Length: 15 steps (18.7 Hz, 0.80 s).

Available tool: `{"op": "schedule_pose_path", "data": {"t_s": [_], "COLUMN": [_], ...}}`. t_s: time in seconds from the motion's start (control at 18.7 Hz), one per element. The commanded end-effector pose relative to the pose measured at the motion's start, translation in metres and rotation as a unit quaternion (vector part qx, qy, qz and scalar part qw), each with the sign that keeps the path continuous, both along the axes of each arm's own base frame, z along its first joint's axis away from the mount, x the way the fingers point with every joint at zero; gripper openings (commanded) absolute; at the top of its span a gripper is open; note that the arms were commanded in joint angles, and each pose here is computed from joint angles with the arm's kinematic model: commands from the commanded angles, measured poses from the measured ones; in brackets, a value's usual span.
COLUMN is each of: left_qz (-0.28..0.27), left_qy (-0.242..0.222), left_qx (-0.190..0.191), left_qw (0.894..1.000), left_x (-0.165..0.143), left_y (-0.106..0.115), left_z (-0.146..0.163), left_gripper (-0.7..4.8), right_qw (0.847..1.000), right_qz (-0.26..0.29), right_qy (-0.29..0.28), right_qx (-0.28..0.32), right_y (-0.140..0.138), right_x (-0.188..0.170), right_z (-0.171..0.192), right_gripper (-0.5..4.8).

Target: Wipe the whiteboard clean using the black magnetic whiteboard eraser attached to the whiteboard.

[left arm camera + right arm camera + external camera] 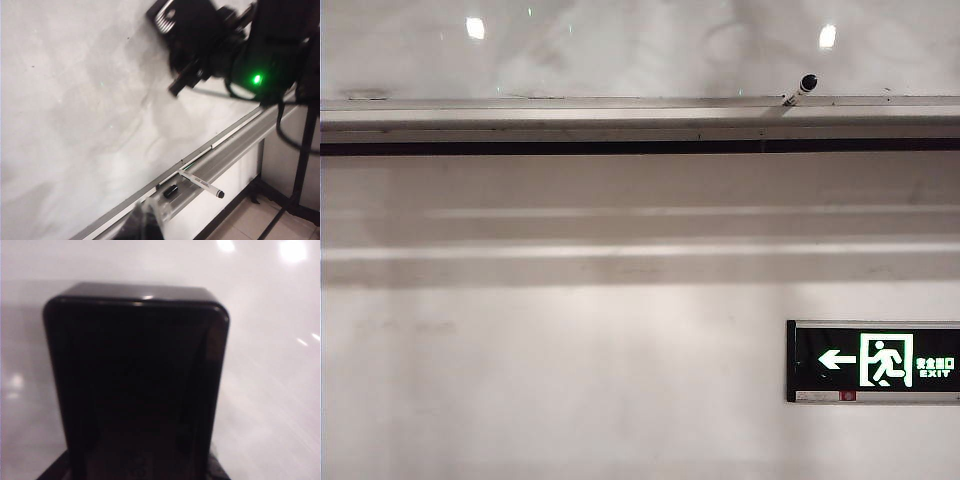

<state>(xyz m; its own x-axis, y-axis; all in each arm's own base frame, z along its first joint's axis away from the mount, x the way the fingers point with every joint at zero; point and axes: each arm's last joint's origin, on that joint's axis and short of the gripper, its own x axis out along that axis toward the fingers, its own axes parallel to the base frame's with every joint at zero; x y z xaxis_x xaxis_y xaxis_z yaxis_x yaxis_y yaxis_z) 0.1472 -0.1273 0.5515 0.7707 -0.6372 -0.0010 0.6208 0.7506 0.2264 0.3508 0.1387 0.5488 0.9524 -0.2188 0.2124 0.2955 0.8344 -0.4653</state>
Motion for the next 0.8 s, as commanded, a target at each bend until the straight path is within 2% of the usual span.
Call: {"op": "schedule_pose_path", "data": {"t_s": [0.05, 0.27, 0.37, 0.48, 0.59, 0.8], "left_qz": [-0.003, -0.003, -0.003, -0.003, -0.003, -0.003], "left_qy": [-0.006, -0.006, -0.006, -0.006, -0.006, -0.006], "left_qx": [-0.006, -0.006, -0.006, -0.006, -0.006, -0.006], "left_qw": [1.0, 1.0, 1.0, 1.0, 1.0, 1.0], "left_x": [-0.001, -0.001, -0.001, -0.001, -0.001, -0.001], "left_y": [0.001, 0.001, 0.001, 0.001, 0.001, 0.001], "left_z": [0.002, 0.002, 0.002, 0.002, 0.002, 0.002], "left_gripper": [-0.06, -0.06, -0.06, -0.06, -0.06, -0.06], "right_qw": [0.999, 0.998, 0.998, 0.998, 0.996, 0.995], "right_qz": [0.003, -0.009, 0.007, 0.051, 0.079, 0.087], "right_qy": [-0.038, -0.043, -0.037, -0.025, -0.022, -0.032], "right_qx": [0.031, 0.048, 0.048, 0.028, 0.02, 0.029], "right_y": [-0.011, -0.02, -0.022, -0.024, -0.022, -0.024], "right_x": [-0.018, -0.018, -0.016, -0.013, -0.012, -0.017], "right_z": [0.018, 0.02, 0.018, 0.016, 0.015, 0.019], "right_gripper": [1.99, 1.99, 2.05, 3.21, 3.72, 3.77]}}
